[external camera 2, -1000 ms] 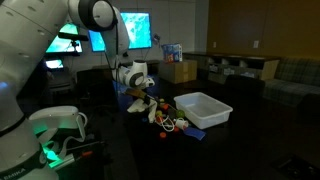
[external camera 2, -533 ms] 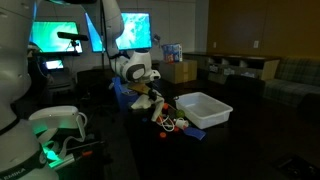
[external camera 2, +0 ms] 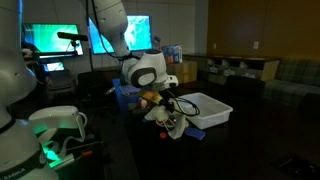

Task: Use the cloth to push the objects on the table to the left, then put it in the box

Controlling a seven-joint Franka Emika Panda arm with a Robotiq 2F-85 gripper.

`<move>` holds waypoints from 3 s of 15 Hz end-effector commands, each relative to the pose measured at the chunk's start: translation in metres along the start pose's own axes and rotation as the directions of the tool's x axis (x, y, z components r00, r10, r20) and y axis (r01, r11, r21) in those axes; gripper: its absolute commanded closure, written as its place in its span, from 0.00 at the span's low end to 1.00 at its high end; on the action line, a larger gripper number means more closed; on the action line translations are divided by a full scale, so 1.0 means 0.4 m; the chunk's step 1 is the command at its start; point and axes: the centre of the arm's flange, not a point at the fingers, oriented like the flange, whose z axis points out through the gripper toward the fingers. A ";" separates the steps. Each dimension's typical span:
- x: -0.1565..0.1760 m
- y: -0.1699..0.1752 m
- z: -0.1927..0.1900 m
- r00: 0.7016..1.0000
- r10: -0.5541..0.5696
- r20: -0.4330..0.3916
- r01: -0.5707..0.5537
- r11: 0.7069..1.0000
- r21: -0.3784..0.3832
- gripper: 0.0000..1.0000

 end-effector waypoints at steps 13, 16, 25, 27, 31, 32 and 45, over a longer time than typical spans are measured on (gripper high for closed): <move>-0.021 0.338 0.147 0.983 0.182 -0.005 -0.178 0.954 -0.241 0.99; 0.013 0.348 0.216 0.978 0.206 -0.018 -0.203 0.945 -0.256 1.00; 0.100 0.396 0.341 0.968 0.244 -0.061 -0.251 0.926 -0.282 0.99; 0.112 0.394 0.361 0.968 0.242 -0.070 -0.252 0.926 -0.281 0.99; 0.119 0.366 0.396 0.972 0.228 -0.063 -0.236 0.937 -0.259 0.99; 0.118 0.350 0.411 0.973 0.224 -0.058 -0.231 0.940 -0.251 0.99; 0.134 0.075 0.481 0.987 0.155 -0.035 -0.158 0.977 -0.142 0.99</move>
